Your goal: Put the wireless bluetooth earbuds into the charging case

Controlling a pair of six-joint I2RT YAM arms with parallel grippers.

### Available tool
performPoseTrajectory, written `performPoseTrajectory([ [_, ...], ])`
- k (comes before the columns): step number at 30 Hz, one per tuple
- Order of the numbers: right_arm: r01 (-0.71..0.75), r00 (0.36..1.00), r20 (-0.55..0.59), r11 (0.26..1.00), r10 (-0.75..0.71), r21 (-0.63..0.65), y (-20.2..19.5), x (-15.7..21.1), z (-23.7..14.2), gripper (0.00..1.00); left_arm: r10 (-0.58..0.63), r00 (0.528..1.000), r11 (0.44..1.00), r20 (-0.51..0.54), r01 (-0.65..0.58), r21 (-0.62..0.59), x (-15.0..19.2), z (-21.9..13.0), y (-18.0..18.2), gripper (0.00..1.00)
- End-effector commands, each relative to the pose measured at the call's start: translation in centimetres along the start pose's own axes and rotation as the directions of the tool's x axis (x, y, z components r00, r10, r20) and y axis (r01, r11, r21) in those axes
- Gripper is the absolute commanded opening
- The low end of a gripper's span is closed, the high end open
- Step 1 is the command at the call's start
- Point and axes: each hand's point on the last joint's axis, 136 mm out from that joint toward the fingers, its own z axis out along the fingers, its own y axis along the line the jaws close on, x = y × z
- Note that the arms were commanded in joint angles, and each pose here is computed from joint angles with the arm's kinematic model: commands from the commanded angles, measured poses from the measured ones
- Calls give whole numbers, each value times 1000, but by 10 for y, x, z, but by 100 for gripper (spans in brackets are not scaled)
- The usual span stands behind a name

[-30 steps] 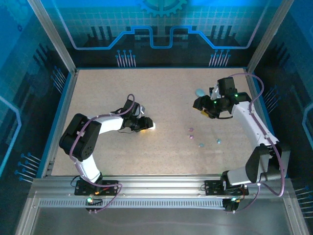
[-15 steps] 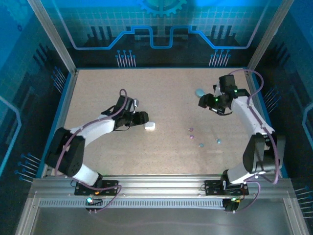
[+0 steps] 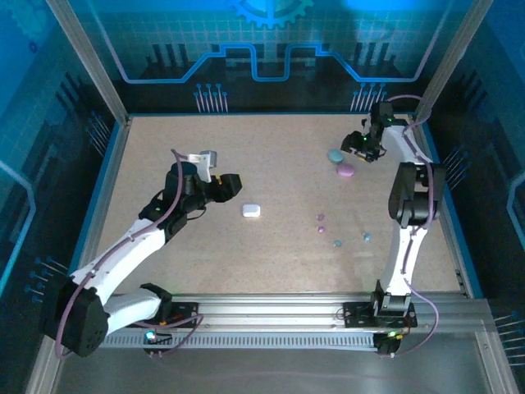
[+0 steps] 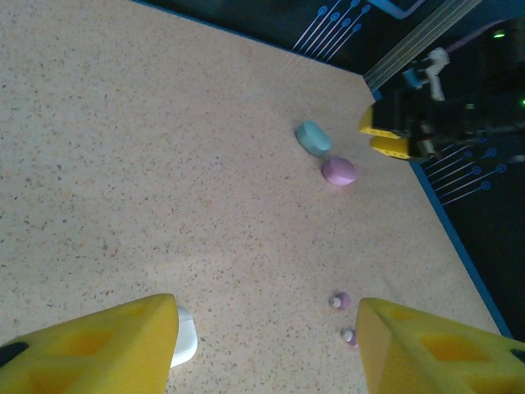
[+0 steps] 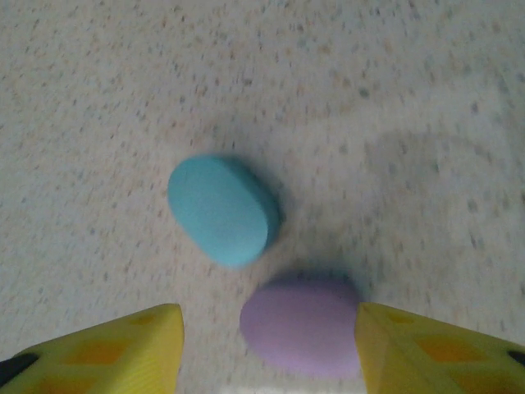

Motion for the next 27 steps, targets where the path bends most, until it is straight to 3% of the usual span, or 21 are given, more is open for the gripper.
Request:
performPoseTrajectory([
  [1, 28, 999, -47, 999, -27, 27, -11, -4, 12, 59, 54, 997, 998, 58, -55, 12, -11, -11, -4, 60],
  [12, -4, 981, -192, 993, -18, -116, -1, 14, 51, 59, 66, 994, 998, 83, -67, 9, -12, -20, -5, 61],
  [27, 22, 976, -207, 981, -63, -193, 14, 47, 20, 60, 46, 997, 999, 58, -47, 18, -9, -9, -4, 61],
])
